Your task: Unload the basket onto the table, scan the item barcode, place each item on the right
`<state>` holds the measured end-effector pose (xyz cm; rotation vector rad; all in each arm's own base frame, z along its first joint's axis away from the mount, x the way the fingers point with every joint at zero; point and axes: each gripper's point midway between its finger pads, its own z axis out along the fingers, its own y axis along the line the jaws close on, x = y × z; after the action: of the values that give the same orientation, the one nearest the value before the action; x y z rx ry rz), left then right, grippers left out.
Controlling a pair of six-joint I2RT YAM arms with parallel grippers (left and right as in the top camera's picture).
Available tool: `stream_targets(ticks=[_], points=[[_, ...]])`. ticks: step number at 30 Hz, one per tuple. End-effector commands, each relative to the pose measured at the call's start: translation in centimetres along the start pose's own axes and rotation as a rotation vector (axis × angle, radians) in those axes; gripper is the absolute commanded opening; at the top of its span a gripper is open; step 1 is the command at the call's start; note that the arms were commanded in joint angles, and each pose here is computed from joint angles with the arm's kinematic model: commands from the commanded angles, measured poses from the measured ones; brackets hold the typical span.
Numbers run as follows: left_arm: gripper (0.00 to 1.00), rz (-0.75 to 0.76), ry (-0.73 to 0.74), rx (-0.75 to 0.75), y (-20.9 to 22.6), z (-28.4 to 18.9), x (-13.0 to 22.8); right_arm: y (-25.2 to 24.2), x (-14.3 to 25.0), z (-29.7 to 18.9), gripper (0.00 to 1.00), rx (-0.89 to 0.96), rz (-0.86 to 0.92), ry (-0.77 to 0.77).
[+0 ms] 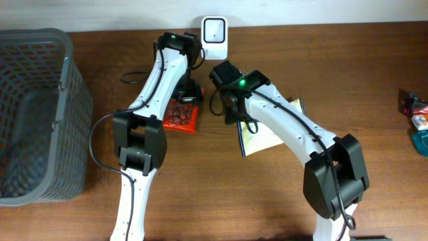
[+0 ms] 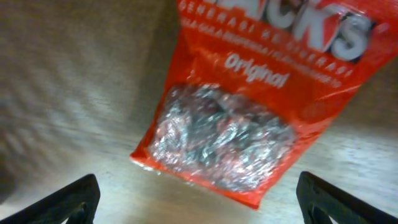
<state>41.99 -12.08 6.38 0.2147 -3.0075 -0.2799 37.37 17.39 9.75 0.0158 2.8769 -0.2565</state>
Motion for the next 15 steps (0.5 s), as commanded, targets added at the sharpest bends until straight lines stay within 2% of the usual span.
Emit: stream_targets(ticks=[1,3,4,5,6,7,8,10,13,15], points=[[0.98,0.020,-0.006,-0.011,1.1,-1.0,0.3,2.4,-0.4,-1.8,0.99,-0.253,-0.065,0.092],[0.88,0.142,0.036,0.089,-0.5,-1.1,1.1,-1.1,-1.7,-2.1,1.00,-0.227,0.012,0.114],[0.80,0.184,0.055,0.150,-1.6,-1.3,1.5,-3.2,-1.9,-1.7,0.81,-0.208,0.058,0.137],[0.61,0.225,0.070,0.237,-3.3,-1.6,2.0,-6.1,-1.8,-0.8,0.51,-0.186,0.073,0.176],[0.27,0.256,0.071,0.302,-4.7,-1.9,2.3,-7.7,-1.5,-0.2,0.31,-0.176,0.083,0.202],[0.06,0.272,0.068,0.355,-6.2,-2.3,2.6,-9.2,-0.9,0.6,0.12,-0.164,0.100,0.235],[0.00,0.299,0.052,0.422,-8.3,-2.9,2.8,-10.7,-0.3,1.4,0.04,-0.152,0.128,0.267],[0.00,0.365,0.004,0.501,-12.1,-3.8,3.3,-12.6,0.9,3.4,0.04,-0.146,0.164,0.309],[0.00,0.462,-0.035,0.569,-16.6,-4.9,5.2,-10.7,1.8,5.5,0.04,-0.361,0.053,0.311],[0.00,0.534,-0.077,0.587,-20.1,-5.0,6.6,-11.0,2.5,7.3,0.04,-0.411,0.097,0.311]])
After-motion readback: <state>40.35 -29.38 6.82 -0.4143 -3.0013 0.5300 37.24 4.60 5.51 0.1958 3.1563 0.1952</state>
